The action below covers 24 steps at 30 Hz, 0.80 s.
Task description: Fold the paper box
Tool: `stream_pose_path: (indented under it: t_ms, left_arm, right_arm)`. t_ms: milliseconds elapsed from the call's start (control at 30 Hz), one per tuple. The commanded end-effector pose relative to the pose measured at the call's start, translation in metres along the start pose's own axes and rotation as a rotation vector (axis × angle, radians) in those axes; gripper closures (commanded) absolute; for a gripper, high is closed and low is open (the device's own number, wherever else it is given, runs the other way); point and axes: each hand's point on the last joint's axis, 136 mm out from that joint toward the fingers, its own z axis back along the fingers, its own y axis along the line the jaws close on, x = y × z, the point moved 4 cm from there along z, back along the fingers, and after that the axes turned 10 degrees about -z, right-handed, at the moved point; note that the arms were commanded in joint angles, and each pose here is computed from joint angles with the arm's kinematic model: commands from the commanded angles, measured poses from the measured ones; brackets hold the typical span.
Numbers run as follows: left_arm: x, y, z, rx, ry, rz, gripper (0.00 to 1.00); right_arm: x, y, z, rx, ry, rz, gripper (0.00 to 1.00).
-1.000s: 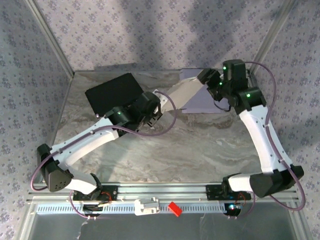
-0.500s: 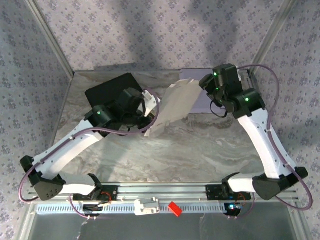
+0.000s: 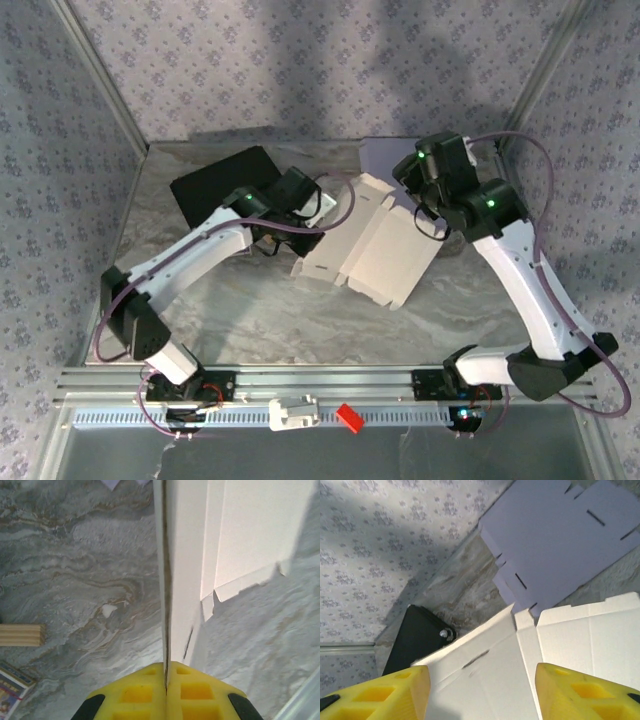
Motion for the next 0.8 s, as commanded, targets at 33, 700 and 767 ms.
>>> stream_pose_path:
  t_ms: [33,700,767]
  left_arm:
    - [0.002,0.013,0.001,0.115,0.039,-0.105,1.0]
    - [0.022,0.01,0.011,0.274,0.069,-0.256,1.0]
    - [0.024,0.01,0.013,0.278,0.067,-0.259,1.0]
  right_arm:
    - [-0.025,-0.007,-0.026,-0.14,0.116,-0.097,0.41]
    - [-0.048,0.006,-0.039,-0.25,0.299,-0.34,0.33]
    - [-0.046,0.005,-0.035,-0.241,0.29,-0.351,0.34]
